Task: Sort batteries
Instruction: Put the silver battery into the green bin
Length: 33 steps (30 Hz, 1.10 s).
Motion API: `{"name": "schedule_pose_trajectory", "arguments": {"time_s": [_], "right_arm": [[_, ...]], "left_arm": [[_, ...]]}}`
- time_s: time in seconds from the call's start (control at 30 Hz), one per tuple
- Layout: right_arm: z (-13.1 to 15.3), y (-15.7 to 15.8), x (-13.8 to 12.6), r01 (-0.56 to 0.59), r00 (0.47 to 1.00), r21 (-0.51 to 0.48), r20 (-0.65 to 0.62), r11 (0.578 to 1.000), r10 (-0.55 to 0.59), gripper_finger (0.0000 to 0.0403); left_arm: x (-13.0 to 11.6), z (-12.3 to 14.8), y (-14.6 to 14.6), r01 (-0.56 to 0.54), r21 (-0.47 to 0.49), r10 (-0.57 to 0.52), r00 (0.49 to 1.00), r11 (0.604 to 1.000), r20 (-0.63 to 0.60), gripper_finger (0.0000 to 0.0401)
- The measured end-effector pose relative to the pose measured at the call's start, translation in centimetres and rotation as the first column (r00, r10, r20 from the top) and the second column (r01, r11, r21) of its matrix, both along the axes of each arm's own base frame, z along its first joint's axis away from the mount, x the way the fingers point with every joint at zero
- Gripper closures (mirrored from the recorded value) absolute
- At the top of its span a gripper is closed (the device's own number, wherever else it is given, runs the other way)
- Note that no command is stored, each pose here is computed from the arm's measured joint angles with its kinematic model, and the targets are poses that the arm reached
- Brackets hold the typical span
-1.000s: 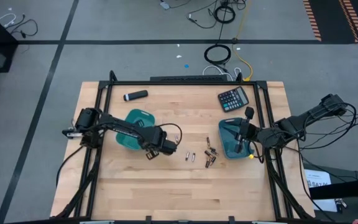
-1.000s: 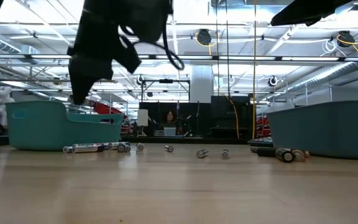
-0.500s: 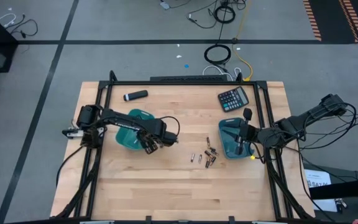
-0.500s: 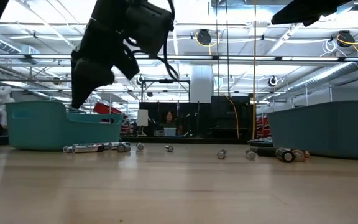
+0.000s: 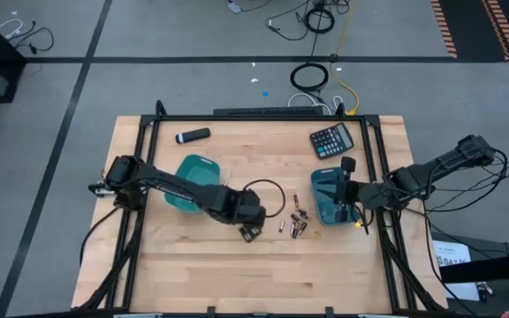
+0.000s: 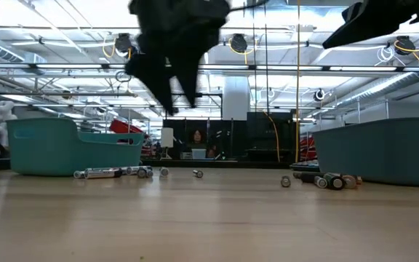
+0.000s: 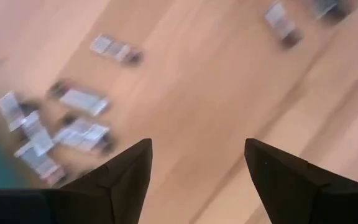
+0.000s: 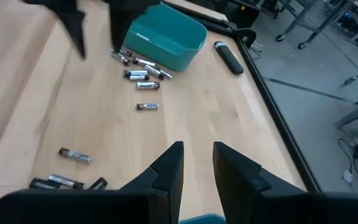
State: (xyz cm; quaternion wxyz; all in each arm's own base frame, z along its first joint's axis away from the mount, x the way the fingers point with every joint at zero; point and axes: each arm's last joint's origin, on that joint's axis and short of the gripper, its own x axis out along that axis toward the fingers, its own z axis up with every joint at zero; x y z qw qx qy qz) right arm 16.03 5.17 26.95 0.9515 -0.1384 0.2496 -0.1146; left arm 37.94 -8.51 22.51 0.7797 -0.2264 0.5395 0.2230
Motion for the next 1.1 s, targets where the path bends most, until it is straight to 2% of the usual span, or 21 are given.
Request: {"name": "schedule_pose_trajectory", "arguments": {"time_s": [0.13,0.23,0.37,0.47,0.63,0.8,0.9,1.1], "right_arm": [[0.1,-0.2,0.1,0.012,1.000,0.002,0.012,1.000,-0.012,0.0325],[0.1,-0.2,0.2,0.016,1.000,0.006,0.017,1.000,-0.016,0.0325],[0.1,-0.2,0.2,0.016,1.000,0.007,0.018,1.000,-0.016,0.0325],[0.1,-0.2,0.2,0.016,1.000,0.006,0.017,1.000,-0.016,0.0325],[0.1,-0.2,0.1,0.014,1.000,0.000,0.012,1.000,-0.014,0.0325],[0.2,-0.2,0.2,0.012,1.000,0.002,0.025,1.000,-0.012,0.0325],[0.4,-0.1,0.3,0.011,0.999,0.011,0.047,1.000,-0.012,0.0325],[0.5,-0.1,0.4,0.011,0.998,0.019,0.061,1.000,-0.012,0.0325]], "left_arm": [[2.5,-1.5,-0.8,-0.011,-0.045,0.018,0.988,0.999,0.153,0.0144],[3.9,-3.6,-1.0,-0.033,-0.072,0.045,0.983,0.997,0.179,0.0152],[5.4,-5.9,-0.6,-0.053,-0.068,0.062,0.989,0.996,0.131,0.0155],[6.2,-6.4,-0.5,-0.051,-0.041,0.054,0.996,0.998,0.076,0.0155],[5.4,-4.7,-0.6,-0.034,0.069,0.042,0.992,0.997,-0.115,0.0155],[4.0,-3.3,0.9,-0.068,0.150,0.107,0.955,0.986,-0.276,0.0155],[4.5,-3.2,2.8,-0.122,0.137,0.154,0.955,0.983,-0.254,0.0155],[5.5,-3.6,7.0,-0.225,0.027,0.226,0.949,0.974,-0.220,0.0155]]}}
